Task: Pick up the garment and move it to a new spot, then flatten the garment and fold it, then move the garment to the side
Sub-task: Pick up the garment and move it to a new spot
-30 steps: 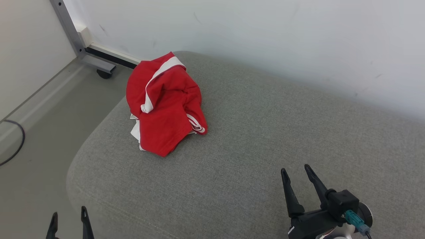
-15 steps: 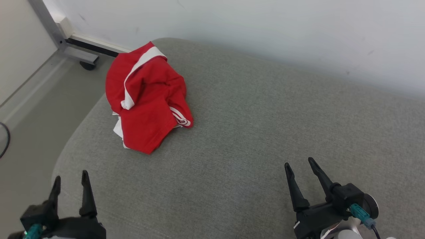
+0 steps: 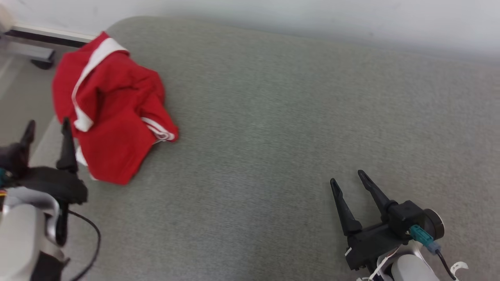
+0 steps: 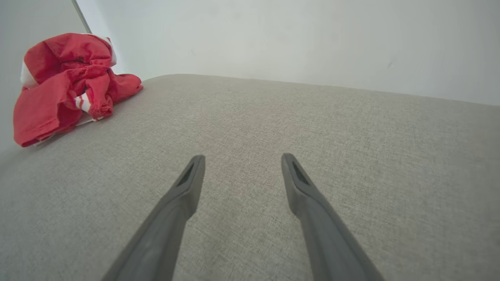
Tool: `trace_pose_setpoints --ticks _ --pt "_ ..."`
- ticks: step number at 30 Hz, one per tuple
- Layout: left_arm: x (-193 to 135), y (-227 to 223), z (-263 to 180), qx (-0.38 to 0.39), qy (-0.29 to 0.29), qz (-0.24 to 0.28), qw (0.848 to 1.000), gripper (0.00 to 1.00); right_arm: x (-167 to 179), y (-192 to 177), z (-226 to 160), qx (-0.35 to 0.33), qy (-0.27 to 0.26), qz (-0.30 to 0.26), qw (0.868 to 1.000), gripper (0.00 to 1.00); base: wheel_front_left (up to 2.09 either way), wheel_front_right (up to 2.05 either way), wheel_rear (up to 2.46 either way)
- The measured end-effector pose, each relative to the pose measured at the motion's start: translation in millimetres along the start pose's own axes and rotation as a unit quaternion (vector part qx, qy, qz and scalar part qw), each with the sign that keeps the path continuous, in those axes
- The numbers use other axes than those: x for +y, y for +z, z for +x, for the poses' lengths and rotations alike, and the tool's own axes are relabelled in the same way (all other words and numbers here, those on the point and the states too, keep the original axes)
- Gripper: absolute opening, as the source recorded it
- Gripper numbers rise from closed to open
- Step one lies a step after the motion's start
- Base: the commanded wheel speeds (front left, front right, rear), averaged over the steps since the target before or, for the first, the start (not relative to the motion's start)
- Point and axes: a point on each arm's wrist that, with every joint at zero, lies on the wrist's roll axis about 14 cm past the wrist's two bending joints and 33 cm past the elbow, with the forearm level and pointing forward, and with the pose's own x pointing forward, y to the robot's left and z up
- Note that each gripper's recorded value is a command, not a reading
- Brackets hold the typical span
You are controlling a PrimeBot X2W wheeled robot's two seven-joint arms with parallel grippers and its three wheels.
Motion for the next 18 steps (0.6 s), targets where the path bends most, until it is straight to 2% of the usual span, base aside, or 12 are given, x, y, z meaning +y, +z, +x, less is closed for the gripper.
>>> trace_pose_setpoints --ticks 11,16,17,18 --pt "-20.6 -47.3 58.0 0.097 -0.017 0.001 0.995 1.00 -50.2 -21.8 -22.5 0.024 -0.068 0.013 0.997 1.00 0.00 0.00 0.00" --pt "-23.6 -64.4 71.1 0.113 0.002 0.012 0.993 1.00 -65.9 -29.1 -29.8 0.032 -0.090 0.016 0.995 1.00 0.00 0.00 0.00" --pt "-24.6 -66.0 73.9 0.113 0.006 0.019 0.993 0.83 -68.4 -29.9 -30.4 0.032 -0.093 0.017 0.995 1.00 0.00 0.00 0.00" --pt "-25.9 -67.3 76.6 0.113 0.008 0.023 0.993 0.41 -70.8 -31.1 -31.3 0.033 -0.097 0.019 0.995 1.00 0.00 0.00 0.00"
